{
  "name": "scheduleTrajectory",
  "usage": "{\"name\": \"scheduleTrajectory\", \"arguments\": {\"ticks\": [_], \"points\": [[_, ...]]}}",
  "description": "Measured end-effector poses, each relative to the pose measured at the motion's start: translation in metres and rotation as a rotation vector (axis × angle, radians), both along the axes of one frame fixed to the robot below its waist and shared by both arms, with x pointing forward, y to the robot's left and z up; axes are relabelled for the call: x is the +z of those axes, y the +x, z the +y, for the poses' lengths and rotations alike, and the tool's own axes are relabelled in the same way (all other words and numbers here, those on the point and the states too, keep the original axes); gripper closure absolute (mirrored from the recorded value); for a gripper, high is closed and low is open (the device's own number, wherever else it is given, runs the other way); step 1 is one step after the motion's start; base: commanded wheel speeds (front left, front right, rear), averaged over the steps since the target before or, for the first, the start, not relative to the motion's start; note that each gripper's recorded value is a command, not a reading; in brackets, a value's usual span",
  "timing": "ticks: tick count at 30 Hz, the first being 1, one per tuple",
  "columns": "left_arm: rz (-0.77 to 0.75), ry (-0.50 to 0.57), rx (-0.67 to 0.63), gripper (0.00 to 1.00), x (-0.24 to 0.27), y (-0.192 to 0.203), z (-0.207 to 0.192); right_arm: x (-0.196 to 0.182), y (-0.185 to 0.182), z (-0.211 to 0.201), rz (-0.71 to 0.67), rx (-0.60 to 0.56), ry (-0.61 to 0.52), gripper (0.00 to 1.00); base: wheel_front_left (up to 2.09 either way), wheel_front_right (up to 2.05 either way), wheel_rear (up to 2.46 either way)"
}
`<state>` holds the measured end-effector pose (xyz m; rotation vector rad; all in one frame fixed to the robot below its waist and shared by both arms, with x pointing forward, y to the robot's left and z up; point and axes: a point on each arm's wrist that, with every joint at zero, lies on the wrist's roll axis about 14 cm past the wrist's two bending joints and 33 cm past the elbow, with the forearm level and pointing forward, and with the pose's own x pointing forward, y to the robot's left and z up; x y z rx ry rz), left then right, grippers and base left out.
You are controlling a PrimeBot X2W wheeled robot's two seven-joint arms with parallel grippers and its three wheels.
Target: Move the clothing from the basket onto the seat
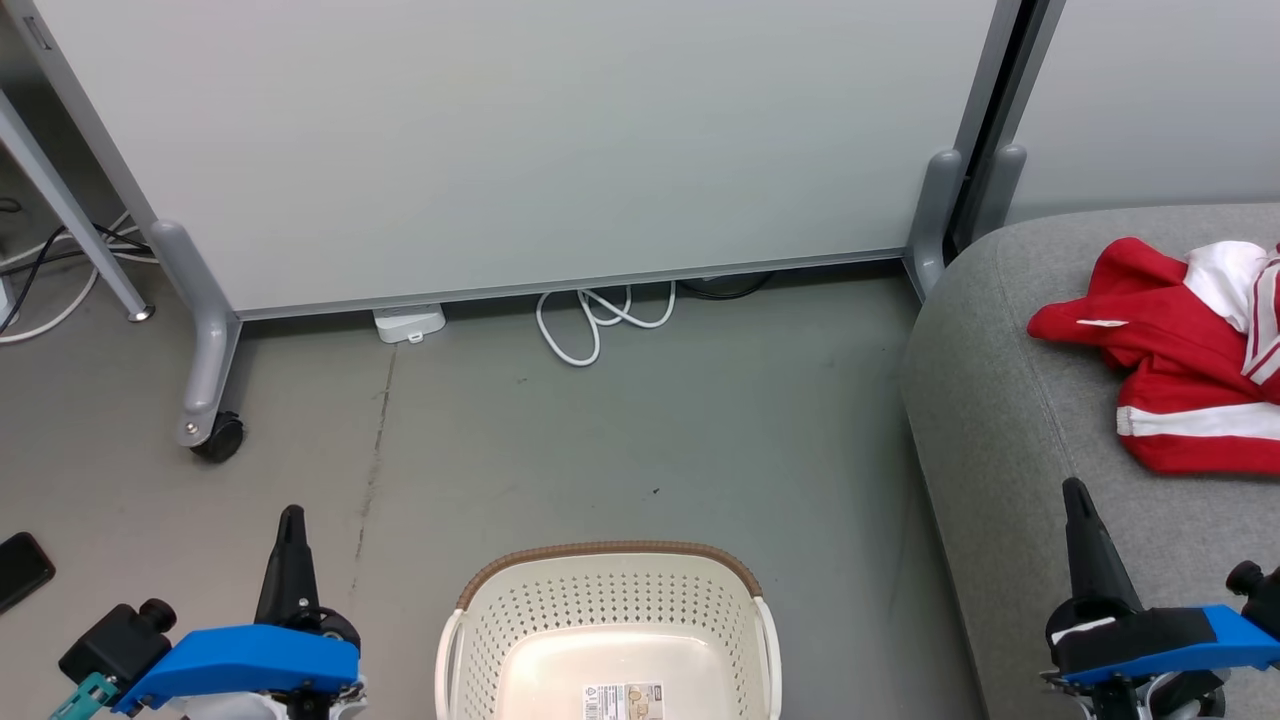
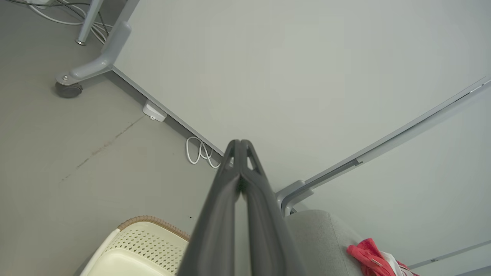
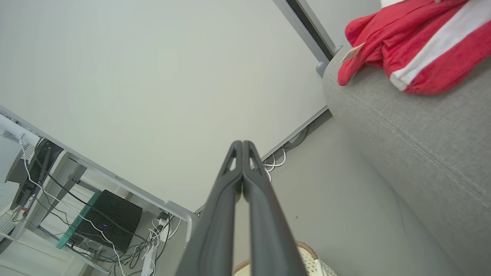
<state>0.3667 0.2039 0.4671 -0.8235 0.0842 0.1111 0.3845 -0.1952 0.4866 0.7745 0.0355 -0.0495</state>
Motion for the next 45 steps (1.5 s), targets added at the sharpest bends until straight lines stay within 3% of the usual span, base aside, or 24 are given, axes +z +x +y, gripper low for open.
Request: {"name": "scheduleTrajectory", "arguments": {"ticks": [45], "points": [[-0.061,-0.473,0.012,1.00,0.019,0.013,-0.001,0.008,0.003,-0.002,-0.015,-0.007,0.504,1.00,0.00,0.00,0.00]]}}
